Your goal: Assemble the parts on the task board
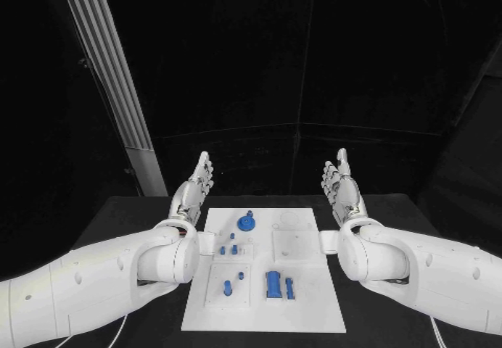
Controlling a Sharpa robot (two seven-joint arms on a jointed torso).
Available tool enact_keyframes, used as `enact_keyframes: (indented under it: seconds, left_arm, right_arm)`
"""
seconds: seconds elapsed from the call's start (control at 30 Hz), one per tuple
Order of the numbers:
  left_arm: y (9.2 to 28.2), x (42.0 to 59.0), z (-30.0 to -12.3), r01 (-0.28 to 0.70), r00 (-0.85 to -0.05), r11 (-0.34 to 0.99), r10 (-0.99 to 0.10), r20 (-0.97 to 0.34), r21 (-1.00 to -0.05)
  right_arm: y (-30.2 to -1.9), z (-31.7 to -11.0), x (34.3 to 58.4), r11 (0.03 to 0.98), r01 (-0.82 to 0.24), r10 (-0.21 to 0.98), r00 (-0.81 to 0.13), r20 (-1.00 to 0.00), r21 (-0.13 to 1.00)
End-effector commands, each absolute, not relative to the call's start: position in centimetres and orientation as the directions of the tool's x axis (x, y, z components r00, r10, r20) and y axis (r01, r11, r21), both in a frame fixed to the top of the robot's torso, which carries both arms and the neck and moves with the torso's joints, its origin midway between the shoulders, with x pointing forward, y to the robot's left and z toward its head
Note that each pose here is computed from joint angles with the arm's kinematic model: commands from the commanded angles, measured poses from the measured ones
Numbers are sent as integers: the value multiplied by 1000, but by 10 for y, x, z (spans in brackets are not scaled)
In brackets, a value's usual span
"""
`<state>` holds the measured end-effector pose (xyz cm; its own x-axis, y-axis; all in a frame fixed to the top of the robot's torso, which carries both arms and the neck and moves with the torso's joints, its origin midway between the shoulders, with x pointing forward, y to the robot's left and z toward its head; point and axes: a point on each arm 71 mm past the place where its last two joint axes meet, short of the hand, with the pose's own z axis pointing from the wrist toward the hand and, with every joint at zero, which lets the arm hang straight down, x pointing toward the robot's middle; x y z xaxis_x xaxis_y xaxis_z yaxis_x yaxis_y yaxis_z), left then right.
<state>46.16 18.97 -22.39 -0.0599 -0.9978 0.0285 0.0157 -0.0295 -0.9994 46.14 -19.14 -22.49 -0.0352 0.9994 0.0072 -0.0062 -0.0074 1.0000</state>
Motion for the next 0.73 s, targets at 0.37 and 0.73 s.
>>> enact_keyframes:
  seconds: [0.37,0.73]
  left_arm:
    - [192,462,-224,-1,-17,-10,-1000,10,-1000]
    - [192,462,-224,-1,-17,-10,-1000,10,-1000]
  right_arm:
    - [-192,-224,462,-10,1,1000,-17,10,1000]
    - [-192,-224,462,-10,1,1000,-17,10,1000]
